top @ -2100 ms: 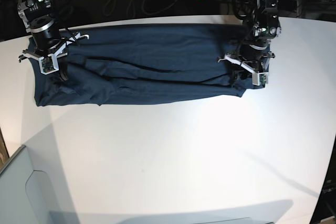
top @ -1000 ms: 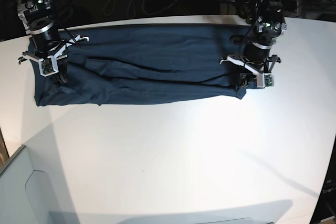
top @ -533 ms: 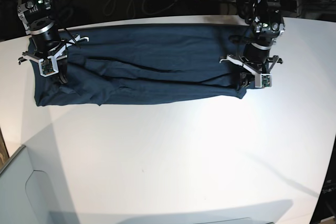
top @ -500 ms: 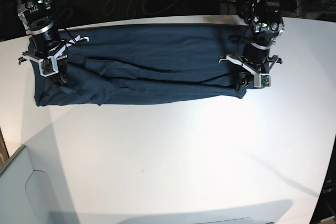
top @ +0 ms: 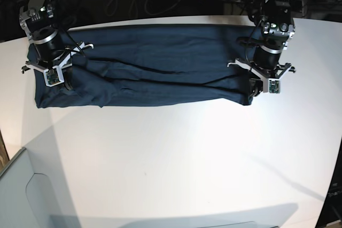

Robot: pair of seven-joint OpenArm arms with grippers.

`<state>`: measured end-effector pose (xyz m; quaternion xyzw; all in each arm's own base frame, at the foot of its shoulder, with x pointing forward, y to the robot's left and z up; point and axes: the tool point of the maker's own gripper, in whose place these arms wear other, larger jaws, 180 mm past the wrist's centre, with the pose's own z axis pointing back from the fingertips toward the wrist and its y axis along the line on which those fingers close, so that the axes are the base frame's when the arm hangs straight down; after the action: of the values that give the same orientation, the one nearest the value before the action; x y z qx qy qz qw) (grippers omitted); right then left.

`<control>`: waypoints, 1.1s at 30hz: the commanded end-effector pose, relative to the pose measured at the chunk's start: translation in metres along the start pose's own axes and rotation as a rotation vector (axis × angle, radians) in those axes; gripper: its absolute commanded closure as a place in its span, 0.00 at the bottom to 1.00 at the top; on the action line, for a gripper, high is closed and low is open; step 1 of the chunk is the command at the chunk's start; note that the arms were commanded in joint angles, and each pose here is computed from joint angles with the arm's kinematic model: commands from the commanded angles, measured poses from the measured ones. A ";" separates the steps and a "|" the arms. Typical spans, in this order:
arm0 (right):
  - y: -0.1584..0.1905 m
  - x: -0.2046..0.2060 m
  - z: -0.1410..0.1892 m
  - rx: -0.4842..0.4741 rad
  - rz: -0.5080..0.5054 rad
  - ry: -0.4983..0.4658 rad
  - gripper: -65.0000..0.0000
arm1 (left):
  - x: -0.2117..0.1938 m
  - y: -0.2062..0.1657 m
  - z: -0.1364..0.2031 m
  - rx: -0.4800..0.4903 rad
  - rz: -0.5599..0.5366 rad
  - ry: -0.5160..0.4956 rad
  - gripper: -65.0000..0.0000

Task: Fold the T-shirt properly
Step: 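Lower the hem onto the folded shirt and release with both grippers, then regrasp the folded edge and pull it toward the robot with both grippers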

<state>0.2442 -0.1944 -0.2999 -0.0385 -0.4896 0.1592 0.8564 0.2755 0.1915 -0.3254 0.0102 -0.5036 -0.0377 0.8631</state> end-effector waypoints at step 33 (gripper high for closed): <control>-0.017 -0.049 -0.068 0.126 0.090 0.254 0.43 | 0.011 0.020 -0.023 0.068 -0.051 -0.025 1.00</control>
<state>0.2713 -0.2156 -0.3877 -0.0177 -0.3387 0.2182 0.9151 0.2951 0.2080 -0.3400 0.0470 -0.4930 -0.0400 0.8678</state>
